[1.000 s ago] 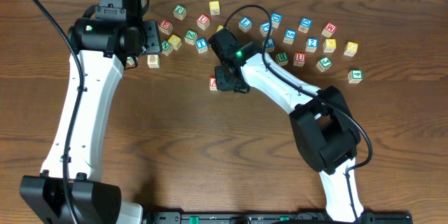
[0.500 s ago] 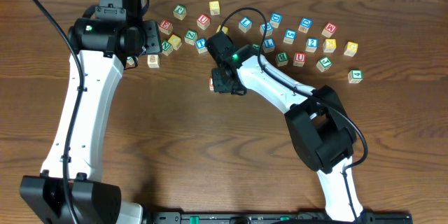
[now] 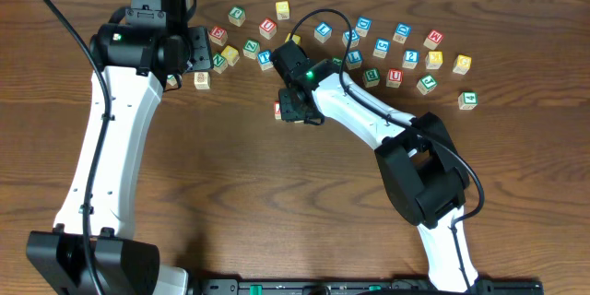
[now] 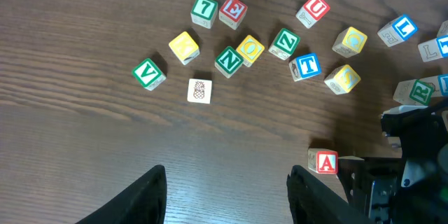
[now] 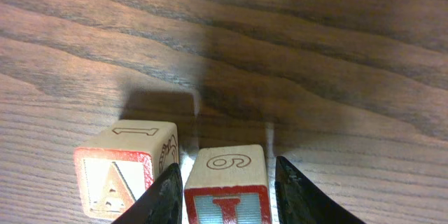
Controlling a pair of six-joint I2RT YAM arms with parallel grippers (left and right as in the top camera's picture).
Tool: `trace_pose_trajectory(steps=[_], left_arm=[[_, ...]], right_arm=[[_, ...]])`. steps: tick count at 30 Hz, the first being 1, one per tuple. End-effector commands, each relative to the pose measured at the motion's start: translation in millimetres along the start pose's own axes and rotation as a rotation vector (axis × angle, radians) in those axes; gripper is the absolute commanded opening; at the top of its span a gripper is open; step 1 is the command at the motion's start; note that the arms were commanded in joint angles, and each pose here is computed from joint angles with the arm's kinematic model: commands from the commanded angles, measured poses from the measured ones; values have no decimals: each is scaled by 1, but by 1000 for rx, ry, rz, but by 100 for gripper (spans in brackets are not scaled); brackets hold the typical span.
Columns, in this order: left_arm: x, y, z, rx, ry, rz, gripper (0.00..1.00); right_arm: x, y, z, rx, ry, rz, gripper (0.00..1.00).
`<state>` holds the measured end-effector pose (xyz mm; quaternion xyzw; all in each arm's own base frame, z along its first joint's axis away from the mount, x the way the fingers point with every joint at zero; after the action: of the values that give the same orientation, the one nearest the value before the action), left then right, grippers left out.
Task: Spell out AI2
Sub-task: 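Lower the I block beside the A block, release, and lift the right gripper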
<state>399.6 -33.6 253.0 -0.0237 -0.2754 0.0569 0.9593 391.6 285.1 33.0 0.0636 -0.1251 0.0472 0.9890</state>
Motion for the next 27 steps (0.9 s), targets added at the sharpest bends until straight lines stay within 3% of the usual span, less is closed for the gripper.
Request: trace_pose_trajectory(steps=[1, 5, 16, 27], left_arm=[[0, 2, -1, 4, -1, -6, 55], [0, 2, 0, 4, -1, -6, 55], [0, 2, 0, 4, -1, -6, 55], [0, 2, -1, 4, -1, -6, 55]], right_arm=[[4, 1, 7, -6, -13, -6, 37], [12, 2, 27, 11, -45, -8, 36], [6, -6, 43, 10, -5, -6, 22], [3, -11, 59, 51, 28, -6, 22]])
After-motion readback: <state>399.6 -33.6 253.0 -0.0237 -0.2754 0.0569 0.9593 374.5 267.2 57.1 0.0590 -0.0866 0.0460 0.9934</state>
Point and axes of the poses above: each gripper's point midway between its finger pads, its own z axis back along the fingers, its own y axis along the line the jaws close on, x = y × z, the point moved 2 cm from there along z, back along the fingers, and after that the axes turned 1 degree about -z, right-handed, at the moved point
